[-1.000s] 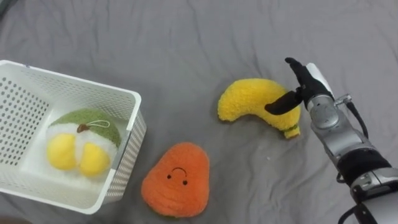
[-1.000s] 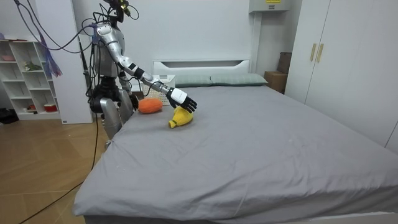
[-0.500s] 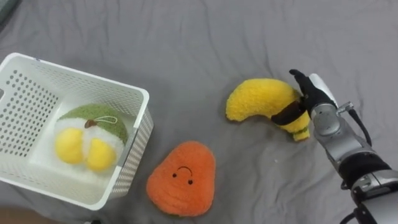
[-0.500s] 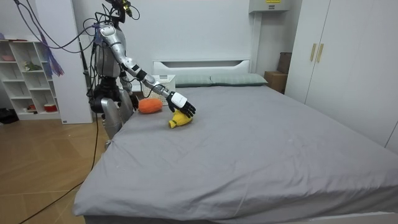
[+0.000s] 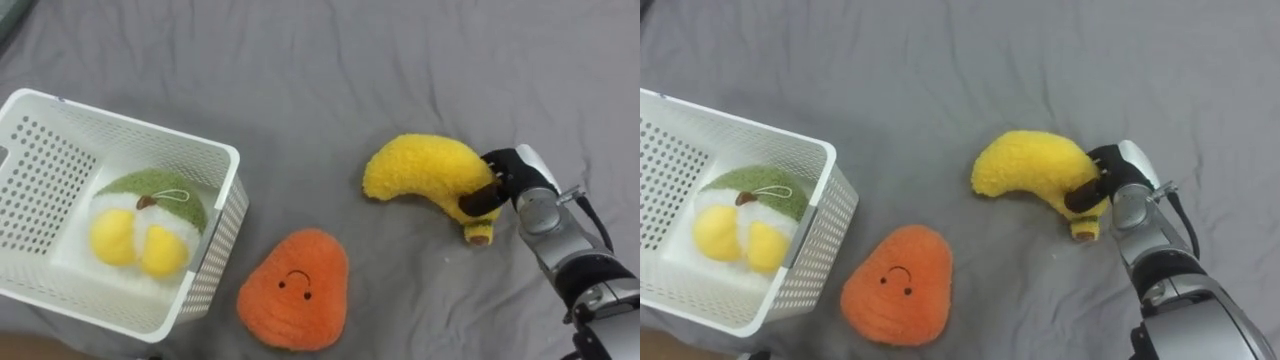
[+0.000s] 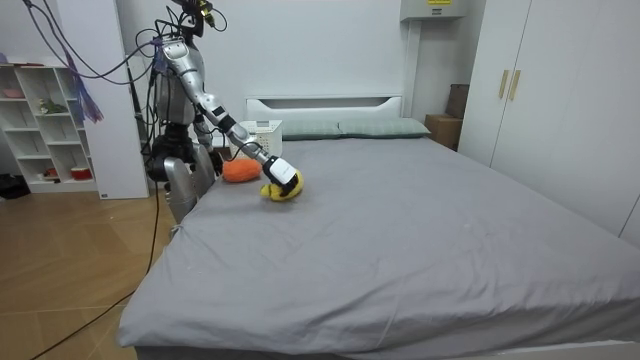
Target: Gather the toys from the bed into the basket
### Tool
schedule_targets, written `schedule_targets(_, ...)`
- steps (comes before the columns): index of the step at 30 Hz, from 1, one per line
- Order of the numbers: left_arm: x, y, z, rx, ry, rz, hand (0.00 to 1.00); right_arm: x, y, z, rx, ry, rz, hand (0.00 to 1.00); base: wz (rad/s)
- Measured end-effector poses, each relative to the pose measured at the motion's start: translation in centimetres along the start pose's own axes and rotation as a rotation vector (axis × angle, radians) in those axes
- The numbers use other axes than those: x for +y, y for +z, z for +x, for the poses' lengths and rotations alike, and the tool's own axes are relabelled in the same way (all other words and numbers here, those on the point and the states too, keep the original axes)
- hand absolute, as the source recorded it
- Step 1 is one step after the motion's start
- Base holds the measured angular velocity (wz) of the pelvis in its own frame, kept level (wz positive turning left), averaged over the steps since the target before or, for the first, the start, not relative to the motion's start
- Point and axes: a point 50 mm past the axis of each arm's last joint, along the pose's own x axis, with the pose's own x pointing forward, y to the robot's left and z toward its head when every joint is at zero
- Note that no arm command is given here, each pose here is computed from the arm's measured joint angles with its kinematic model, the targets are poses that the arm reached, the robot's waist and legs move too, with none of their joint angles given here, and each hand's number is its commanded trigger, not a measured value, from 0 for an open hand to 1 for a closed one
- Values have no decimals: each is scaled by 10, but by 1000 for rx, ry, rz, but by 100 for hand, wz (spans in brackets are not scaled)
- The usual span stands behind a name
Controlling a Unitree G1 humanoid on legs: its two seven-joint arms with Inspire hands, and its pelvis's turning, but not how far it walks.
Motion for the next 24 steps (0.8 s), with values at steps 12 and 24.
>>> schedule_targets(12,2,0,0,-4,4,8,0,1,-6,0,29,4,12,100,0)
schedule_targets(24,2,-3,0,-8,6,-5,0,-6,-8,0,43,-22,120,100,0)
